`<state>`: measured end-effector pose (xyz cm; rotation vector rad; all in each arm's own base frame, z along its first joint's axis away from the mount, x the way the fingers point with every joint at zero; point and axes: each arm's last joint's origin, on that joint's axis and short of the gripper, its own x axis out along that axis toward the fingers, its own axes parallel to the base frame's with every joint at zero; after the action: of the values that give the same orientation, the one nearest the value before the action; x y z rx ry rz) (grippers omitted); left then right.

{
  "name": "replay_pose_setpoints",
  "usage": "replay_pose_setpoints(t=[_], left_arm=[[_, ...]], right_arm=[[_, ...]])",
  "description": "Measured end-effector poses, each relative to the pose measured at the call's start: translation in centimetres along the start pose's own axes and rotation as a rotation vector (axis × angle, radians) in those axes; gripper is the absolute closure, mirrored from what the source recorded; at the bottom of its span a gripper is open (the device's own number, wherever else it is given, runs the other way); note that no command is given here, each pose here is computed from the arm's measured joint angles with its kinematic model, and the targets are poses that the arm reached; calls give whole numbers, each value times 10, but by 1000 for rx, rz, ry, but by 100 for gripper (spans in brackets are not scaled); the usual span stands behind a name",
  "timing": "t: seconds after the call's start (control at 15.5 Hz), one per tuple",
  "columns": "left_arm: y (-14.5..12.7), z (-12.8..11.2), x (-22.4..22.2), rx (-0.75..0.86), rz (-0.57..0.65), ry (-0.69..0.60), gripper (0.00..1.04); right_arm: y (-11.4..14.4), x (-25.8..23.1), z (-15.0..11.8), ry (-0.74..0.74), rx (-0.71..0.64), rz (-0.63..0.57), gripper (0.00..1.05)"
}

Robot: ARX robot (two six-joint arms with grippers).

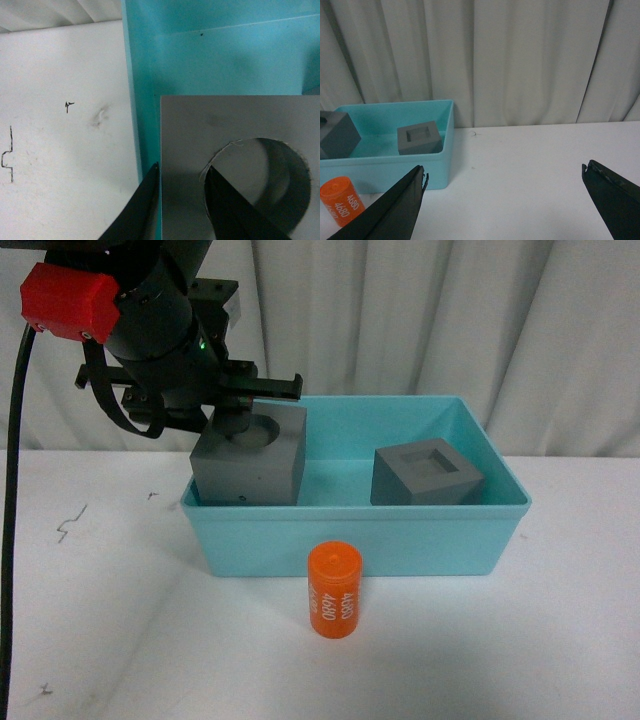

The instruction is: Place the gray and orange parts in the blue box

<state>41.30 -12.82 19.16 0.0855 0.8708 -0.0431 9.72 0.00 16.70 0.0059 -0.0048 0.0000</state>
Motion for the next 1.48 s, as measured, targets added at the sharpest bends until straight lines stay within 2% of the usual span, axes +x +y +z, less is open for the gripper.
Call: replay_pose_setpoints(t=[0.26, 0.39, 0.45, 0.64, 0.71, 0.77, 0.84, 0.97, 1.16, 1.22, 1.48], left_arm=[[12, 4, -8, -22, 5, -21, 29], [24, 11, -36, -52, -4, -149, 6], [32, 15, -82, -70, -46, -344, 7], [26, 3, -144, -25, -116, -505, 7], [25, -2, -157, -20, -91, -596, 9], [32, -10, -161, -66, -23, -758, 20], [49, -38, -158, -97, 24, -845, 34], [70, -81, -151, -113, 54, -878, 57], [83, -132, -152, -100, 31, -873, 96], [88, -146, -152, -101, 40, -868, 103], [96, -185, -155, -98, 34, -867, 103]], right_arm=[[0, 0, 0, 0, 0, 0, 6], [0, 0, 0, 0, 0, 0, 6], [0, 0, 0, 0, 0, 0, 6], [0, 0, 0, 0, 0, 0, 6], [0, 0, 0, 0, 0, 0, 6], [0, 0, 0, 0, 0, 0, 6], [0, 0, 0, 0, 0, 0, 6], [0, 0, 0, 0, 0, 0, 6], [0, 0, 0, 0, 0, 0, 6], [0, 0, 0, 0, 0, 0, 6], [0, 0, 0, 0, 0, 0, 6]])
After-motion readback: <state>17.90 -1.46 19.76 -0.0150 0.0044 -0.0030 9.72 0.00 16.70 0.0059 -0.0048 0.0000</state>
